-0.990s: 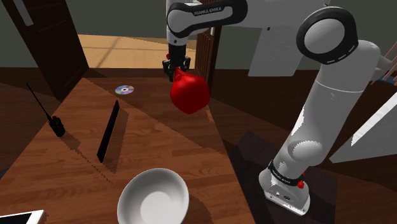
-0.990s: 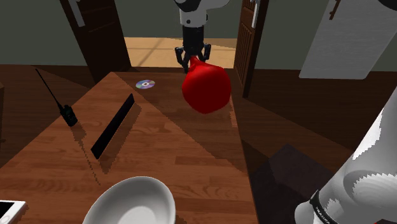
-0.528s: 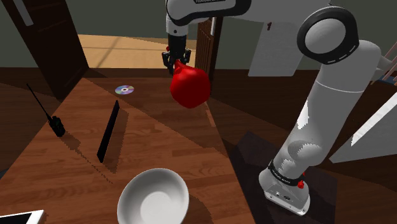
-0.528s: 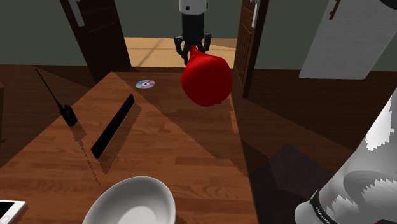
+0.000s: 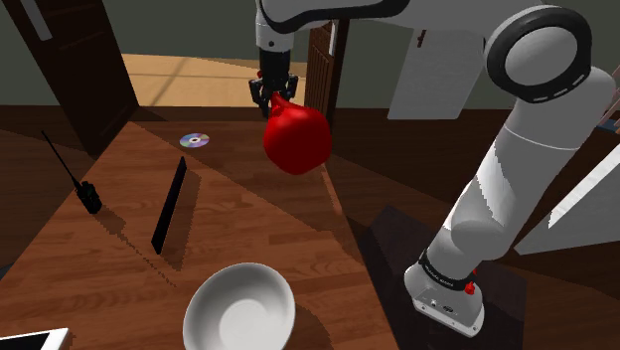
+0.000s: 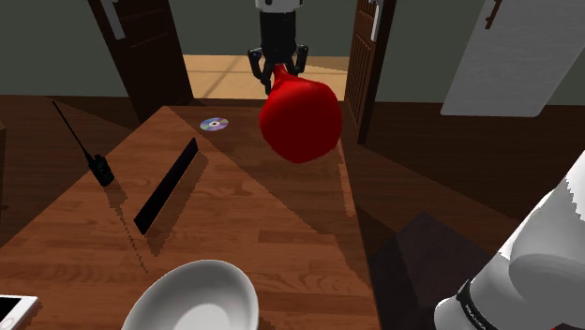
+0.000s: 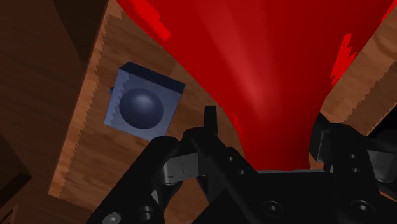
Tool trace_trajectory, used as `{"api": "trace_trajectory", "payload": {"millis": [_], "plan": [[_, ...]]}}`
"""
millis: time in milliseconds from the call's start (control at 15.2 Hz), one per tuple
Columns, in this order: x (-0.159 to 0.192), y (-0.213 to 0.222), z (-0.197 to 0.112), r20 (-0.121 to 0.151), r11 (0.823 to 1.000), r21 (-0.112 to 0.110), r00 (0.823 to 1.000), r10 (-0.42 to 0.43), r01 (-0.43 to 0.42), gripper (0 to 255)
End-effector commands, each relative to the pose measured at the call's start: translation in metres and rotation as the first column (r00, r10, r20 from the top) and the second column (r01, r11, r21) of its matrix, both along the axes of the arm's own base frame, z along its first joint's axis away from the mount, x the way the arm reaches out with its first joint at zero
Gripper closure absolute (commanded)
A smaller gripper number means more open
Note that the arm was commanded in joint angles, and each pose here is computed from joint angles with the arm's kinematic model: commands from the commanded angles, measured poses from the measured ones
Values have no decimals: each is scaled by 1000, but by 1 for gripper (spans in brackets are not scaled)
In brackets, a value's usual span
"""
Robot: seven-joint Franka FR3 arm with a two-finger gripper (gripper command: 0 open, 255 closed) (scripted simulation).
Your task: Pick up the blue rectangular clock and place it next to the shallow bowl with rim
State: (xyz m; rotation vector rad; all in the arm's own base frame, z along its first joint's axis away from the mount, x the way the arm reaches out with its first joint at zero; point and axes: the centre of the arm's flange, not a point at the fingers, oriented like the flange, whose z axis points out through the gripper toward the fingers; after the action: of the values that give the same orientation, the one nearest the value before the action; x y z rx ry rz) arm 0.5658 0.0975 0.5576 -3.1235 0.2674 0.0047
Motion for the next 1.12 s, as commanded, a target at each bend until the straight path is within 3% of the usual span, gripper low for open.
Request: {"api": "trace_trajectory", "payload": {"millis": [0, 1056], "plan": [[-17, 25, 1, 1, 1000, 0, 1000, -1, 1, 255], [-145, 193, 1, 1, 1000, 0, 1000, -1, 1, 255]]}}
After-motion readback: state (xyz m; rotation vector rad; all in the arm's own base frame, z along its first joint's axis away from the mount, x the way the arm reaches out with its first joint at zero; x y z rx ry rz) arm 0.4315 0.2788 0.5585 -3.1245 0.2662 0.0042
